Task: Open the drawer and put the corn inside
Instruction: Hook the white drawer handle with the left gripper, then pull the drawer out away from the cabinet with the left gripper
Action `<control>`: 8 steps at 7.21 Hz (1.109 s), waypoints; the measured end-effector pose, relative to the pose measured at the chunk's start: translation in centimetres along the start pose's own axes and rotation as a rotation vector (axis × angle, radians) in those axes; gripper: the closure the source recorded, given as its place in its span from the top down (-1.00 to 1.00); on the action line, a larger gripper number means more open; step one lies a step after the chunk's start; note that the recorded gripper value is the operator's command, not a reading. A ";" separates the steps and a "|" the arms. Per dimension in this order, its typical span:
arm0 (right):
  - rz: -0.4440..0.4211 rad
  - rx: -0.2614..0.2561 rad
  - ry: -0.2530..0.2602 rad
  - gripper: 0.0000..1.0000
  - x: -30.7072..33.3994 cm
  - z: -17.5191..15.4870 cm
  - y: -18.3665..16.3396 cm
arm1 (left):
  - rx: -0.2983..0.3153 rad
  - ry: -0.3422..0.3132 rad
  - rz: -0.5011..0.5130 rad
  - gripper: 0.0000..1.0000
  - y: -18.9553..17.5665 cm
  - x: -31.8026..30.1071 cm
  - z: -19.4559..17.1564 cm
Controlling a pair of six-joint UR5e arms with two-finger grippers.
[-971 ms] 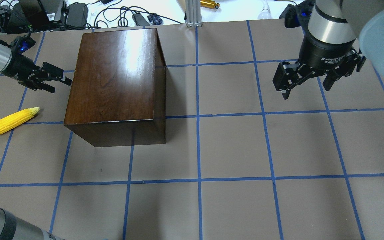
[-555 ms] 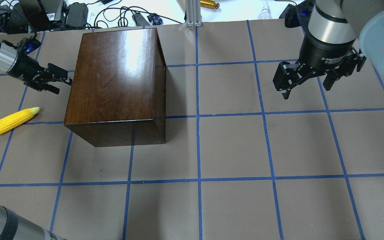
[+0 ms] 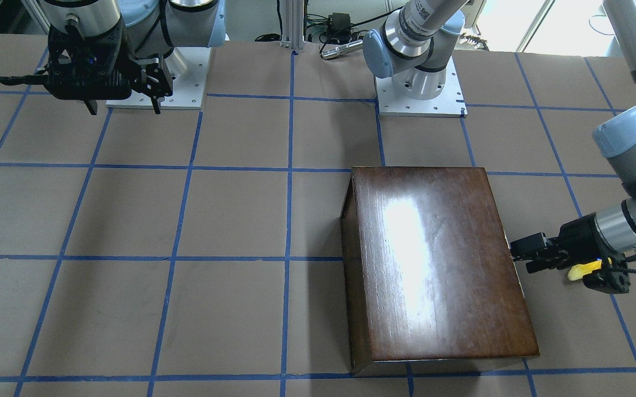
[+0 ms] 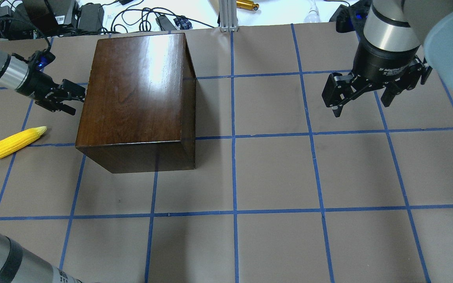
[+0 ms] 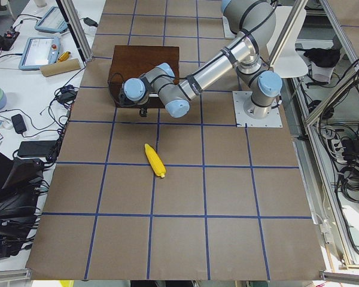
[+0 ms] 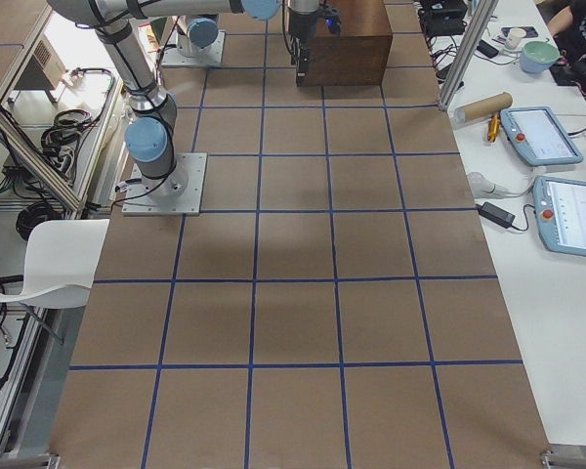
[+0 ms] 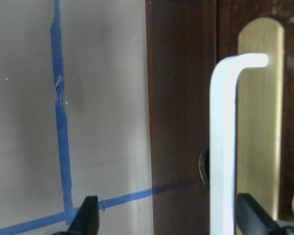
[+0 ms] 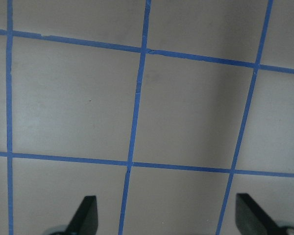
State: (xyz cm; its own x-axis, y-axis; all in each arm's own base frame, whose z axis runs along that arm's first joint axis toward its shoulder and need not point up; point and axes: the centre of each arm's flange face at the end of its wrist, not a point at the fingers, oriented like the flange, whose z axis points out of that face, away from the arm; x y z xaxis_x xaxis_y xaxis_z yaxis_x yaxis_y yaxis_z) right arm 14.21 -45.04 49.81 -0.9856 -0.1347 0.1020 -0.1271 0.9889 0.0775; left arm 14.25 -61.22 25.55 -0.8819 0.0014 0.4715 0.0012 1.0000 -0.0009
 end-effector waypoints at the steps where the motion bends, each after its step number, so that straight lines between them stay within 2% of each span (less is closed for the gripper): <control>1: 0.000 0.000 0.000 1.00 0.0 0.0 0.0 | -0.004 0.001 -0.001 1.00 -0.1 -0.2 0.3; 8: 0.000 0.000 0.000 1.00 0.0 0.0 0.0 | -0.001 -0.007 -0.013 1.00 0.0 -1.8 0.0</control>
State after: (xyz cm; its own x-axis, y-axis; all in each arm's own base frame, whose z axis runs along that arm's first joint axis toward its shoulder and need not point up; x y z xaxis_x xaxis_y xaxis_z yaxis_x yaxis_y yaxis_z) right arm 14.21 -45.04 49.81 -0.9856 -0.1347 0.1021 -0.1272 0.9888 0.0775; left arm 15.89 -61.25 24.71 -0.8851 -0.0115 0.4652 -0.0097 0.9999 0.0063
